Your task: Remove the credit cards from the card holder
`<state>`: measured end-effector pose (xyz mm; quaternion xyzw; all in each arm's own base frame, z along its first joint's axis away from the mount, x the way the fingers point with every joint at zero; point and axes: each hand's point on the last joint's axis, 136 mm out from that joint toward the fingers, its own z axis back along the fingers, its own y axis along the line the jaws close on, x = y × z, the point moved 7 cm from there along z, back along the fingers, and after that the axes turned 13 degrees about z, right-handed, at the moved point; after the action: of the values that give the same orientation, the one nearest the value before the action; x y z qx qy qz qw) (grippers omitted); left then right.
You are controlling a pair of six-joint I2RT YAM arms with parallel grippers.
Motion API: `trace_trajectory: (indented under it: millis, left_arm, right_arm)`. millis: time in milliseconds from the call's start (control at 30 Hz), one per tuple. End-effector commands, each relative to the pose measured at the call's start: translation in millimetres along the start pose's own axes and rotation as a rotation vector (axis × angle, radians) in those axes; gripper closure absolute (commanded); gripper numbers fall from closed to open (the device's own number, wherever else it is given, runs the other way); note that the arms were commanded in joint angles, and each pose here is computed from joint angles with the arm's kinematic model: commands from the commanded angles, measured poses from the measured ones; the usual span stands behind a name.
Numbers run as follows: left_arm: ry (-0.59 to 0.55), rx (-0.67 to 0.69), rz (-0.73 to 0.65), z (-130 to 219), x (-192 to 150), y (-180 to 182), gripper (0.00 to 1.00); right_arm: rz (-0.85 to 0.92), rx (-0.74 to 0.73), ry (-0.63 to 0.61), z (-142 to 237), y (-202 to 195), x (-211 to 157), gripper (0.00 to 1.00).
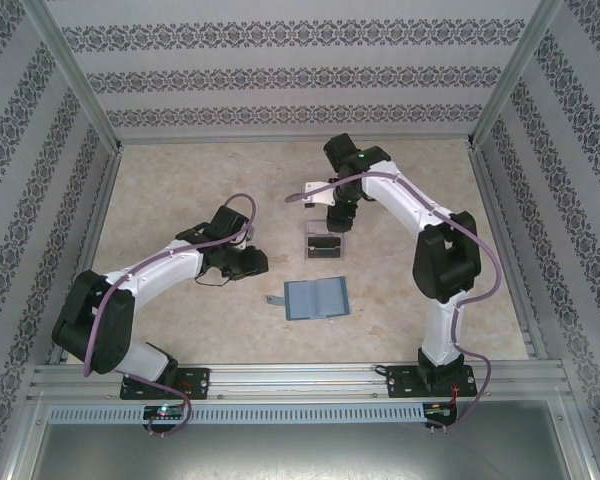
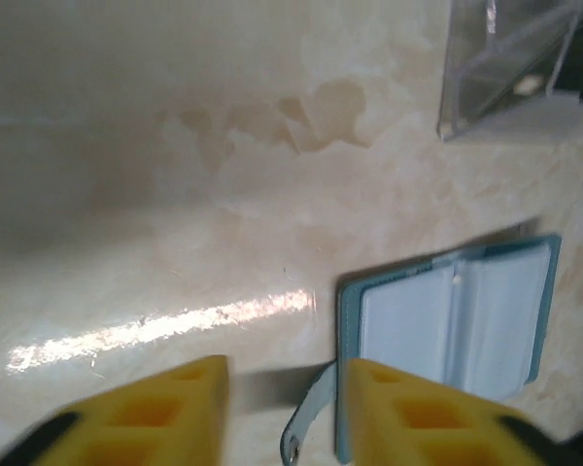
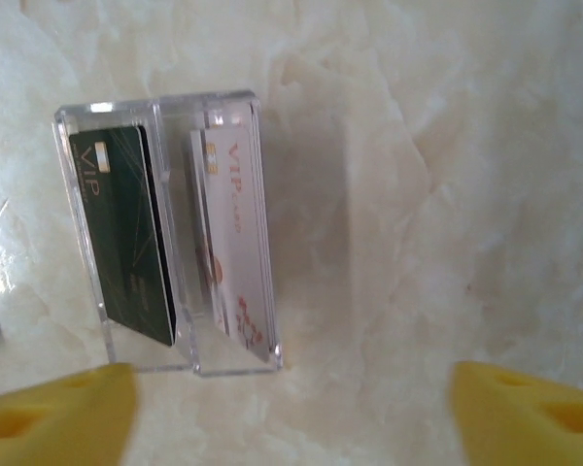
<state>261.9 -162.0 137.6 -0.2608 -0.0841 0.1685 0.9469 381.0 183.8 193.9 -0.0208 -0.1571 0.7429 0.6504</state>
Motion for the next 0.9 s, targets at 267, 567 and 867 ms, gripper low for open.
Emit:
trace_trajectory:
  millis: [267,567,867]
  left_arm:
    - [-0.119,0.1,-0.039,5,48,10,0.0]
    - [-0.353,0.277,-0.008,35,87,61,0.0]
    - [-0.685,0.542,0.006,85,102,110,0.0]
  right_arm:
    - [-0.258,-0.174,-0.077,10,29,-40,0.02]
    - [-0.709,-0.461,-0.167,17,42,-96,0.02]
    - [-1.123,-0.72,-0.261,-6,63,-151,0.02]
